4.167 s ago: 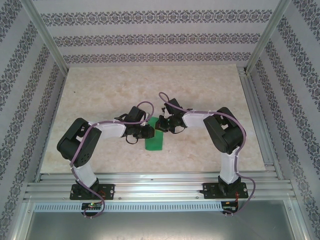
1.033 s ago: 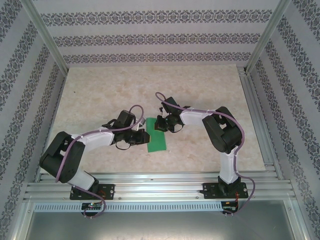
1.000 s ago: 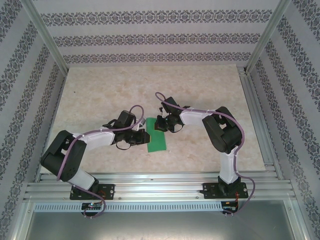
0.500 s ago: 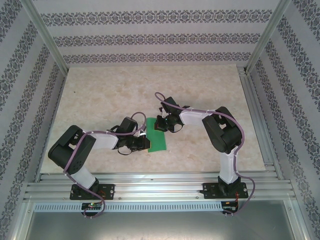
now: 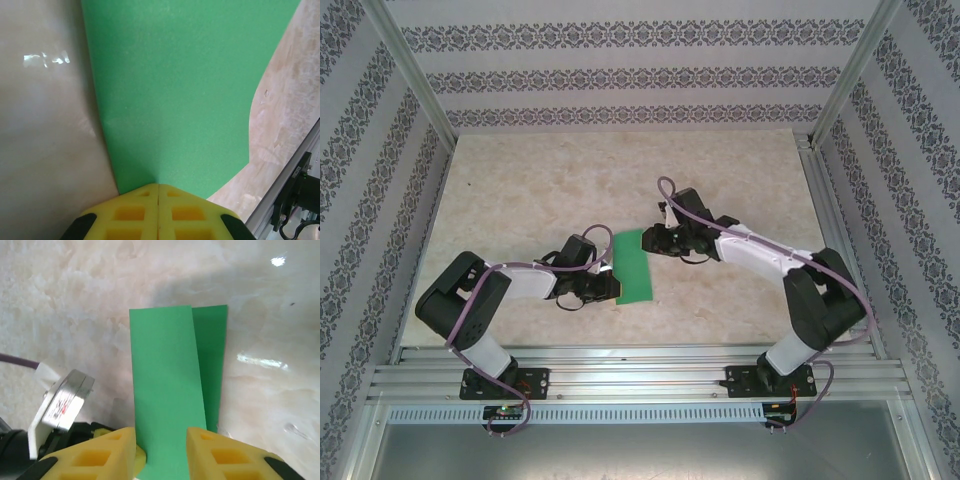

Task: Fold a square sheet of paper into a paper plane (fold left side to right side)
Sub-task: Hold the square sheet of paper at the center of the table.

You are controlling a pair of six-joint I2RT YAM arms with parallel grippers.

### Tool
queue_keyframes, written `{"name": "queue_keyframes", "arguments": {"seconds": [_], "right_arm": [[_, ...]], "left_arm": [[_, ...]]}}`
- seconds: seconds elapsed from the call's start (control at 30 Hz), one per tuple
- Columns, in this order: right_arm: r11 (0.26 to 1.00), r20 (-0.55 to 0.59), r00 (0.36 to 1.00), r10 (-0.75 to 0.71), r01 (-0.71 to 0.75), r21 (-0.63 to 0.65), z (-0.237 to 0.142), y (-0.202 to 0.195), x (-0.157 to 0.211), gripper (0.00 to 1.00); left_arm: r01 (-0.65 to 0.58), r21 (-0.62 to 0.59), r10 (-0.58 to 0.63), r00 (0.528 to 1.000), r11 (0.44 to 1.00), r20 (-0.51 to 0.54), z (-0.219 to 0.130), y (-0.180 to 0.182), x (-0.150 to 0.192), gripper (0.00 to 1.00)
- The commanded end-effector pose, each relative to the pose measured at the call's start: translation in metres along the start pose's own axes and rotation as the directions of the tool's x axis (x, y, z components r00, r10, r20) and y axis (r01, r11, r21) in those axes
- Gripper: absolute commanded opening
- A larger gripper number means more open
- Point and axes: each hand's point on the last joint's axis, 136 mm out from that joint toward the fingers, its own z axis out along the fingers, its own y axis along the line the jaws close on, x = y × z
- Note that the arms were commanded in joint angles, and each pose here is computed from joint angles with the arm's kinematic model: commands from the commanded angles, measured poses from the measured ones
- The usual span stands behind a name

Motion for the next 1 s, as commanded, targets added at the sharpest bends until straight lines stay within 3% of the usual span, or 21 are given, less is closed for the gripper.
{"name": "queue_keyframes", "arguments": {"seconds": [0.0,0.17,0.27,0.37,0.47,0.7,0.97], "right_arm": [[0.967,0.034,0.973,-0.228,0.222,0.121,-0.018,-0.017,0.011,0.34],[0.86,0.117,0.854,-0.507,0.491,0.141,-0.034,-0.001,0.026,0.48],[0.721,0.144,0.707,-0.693,0.677,0.148,-0.032,0.008,0.043,0.59],[0.587,0.194,0.558,-0.807,0.794,0.157,-0.028,0.021,0.053,0.77],[0.508,0.218,0.472,-0.854,0.847,0.159,-0.02,0.03,0.058,0.89],[0.436,0.183,0.41,-0.893,0.89,0.133,0.019,0.032,0.073,0.95],[0.414,0.082,0.408,-0.909,0.907,0.078,0.05,0.026,0.08,0.83]], "left_arm": [[0.009,-0.136,-0.011,1.0,0.991,-0.016,0.002,0.029,0.011,0.07],[0.004,-0.153,-0.007,1.0,0.988,-0.02,0.0,0.029,0.012,0.07],[-0.001,-0.158,-0.002,1.0,0.987,-0.02,0.0,0.028,0.011,0.07],[-0.006,-0.169,0.002,1.0,0.986,-0.024,-0.001,0.029,0.011,0.07],[-0.009,-0.174,0.005,1.0,0.985,-0.028,-0.001,0.029,0.011,0.06],[-0.019,-0.185,0.013,0.999,0.982,-0.033,-0.001,0.027,0.011,0.06],[-0.025,-0.196,0.019,0.999,0.98,-0.034,-0.003,0.027,0.012,0.06]]}}
